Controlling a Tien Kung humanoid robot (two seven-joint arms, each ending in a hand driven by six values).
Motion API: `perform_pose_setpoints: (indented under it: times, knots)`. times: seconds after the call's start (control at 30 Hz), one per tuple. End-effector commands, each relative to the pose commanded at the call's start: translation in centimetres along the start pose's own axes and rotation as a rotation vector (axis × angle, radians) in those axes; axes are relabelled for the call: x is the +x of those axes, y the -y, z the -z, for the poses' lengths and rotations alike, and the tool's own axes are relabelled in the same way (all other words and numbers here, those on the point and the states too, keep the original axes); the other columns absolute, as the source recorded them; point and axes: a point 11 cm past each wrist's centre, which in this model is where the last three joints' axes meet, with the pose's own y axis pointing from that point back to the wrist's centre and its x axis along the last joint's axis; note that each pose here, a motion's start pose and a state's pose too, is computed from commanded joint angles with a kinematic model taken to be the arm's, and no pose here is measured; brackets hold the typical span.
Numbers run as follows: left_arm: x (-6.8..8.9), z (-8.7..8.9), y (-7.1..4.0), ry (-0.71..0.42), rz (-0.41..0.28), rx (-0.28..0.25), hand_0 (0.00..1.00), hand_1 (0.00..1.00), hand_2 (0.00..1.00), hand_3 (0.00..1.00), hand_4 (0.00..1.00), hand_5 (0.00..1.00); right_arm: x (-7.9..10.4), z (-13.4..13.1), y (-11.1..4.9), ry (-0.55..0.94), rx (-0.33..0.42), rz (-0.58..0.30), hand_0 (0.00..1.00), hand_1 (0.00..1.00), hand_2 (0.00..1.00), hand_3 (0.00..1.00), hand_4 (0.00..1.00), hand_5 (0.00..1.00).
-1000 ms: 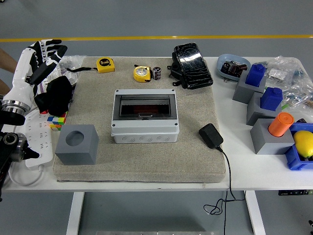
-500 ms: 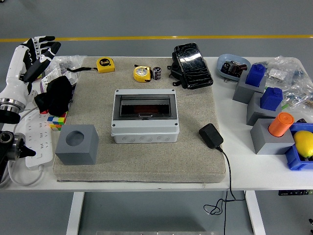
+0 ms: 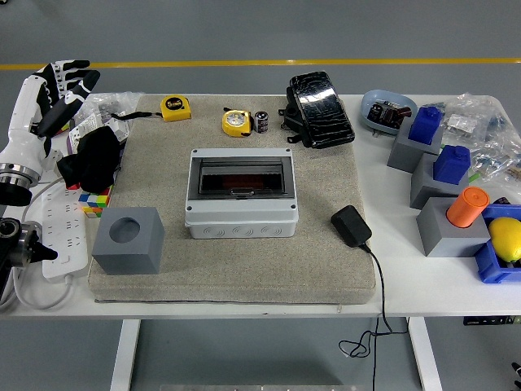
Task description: Fetch the battery,place it into the box,close the lid of the box
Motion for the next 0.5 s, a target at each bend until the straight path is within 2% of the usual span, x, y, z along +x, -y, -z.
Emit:
perform_pose_setpoints:
  times: [0.3,0.5]
  knots:
    - [0.3,0.1,-0.1,0.013,0.001,0.005,0.63,0.685,0.704,0.709,0.998,0.703,-0.1,-0.9,0.0,0.001,-0.019,0.004,0.641,0.654,0.658,0.53,0.944,0.435]
    - [0.2,0.8,-0.7,0.025,0.015,0.028,0.629,0.685,0.704,0.707,0.998,0.701,-0.1,-1.8,0.1,0.009,-0.033,-0.004,0.641,0.654,0.658,0.53,0.943,0.435]
